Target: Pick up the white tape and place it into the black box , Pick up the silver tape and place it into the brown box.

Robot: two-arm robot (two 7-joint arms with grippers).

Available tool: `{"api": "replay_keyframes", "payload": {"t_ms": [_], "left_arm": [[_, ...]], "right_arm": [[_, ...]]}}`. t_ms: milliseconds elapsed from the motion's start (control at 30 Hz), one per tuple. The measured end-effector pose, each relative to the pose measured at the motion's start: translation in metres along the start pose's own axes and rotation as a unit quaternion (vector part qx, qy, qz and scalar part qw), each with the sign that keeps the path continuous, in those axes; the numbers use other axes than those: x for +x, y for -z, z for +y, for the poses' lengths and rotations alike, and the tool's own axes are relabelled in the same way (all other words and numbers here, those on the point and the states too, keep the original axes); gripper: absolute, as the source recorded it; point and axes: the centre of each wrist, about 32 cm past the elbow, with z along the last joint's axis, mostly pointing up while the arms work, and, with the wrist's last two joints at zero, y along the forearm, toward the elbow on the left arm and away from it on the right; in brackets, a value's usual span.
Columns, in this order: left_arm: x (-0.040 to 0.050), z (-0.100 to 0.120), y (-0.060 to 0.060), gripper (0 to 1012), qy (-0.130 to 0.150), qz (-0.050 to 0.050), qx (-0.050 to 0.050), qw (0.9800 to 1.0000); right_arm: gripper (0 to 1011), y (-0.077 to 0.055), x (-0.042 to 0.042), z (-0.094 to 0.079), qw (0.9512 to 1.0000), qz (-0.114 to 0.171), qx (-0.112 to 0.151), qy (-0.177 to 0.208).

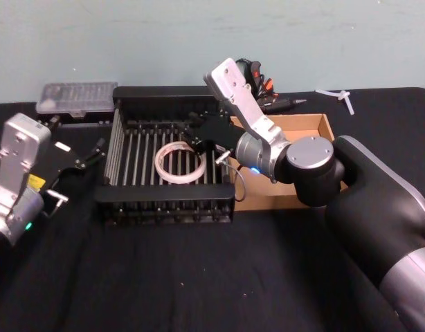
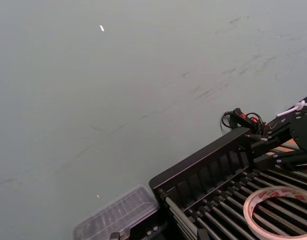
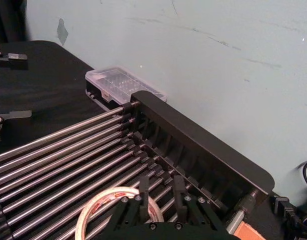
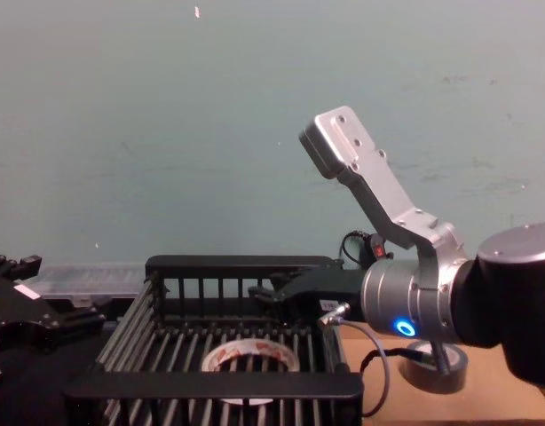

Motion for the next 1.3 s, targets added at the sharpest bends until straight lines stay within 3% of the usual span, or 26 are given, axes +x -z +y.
{"api": "replay_keyframes", "payload": {"t_ms": [767,1133,1300], "left_arm": [[0.0,0.0,0.0,1001,0.0,0.0,0.0,1.0],[0.0,0.0,0.0,1001,0.0,0.0,0.0,1.0],[0.0,0.0,0.0,1001,0.0,0.0,0.0,1.0]], "right_arm": [[998,-0.0001,0.0,-0.0001,1.0,0.001,0.0,-0.001],[1002,-0.0005,0.0008,-0.0015,1.0,0.005,0.003,-0.002],[1002,-0.0057,0.0036,-0.0087,0.9998,0.01,0.017,0.001]]}}
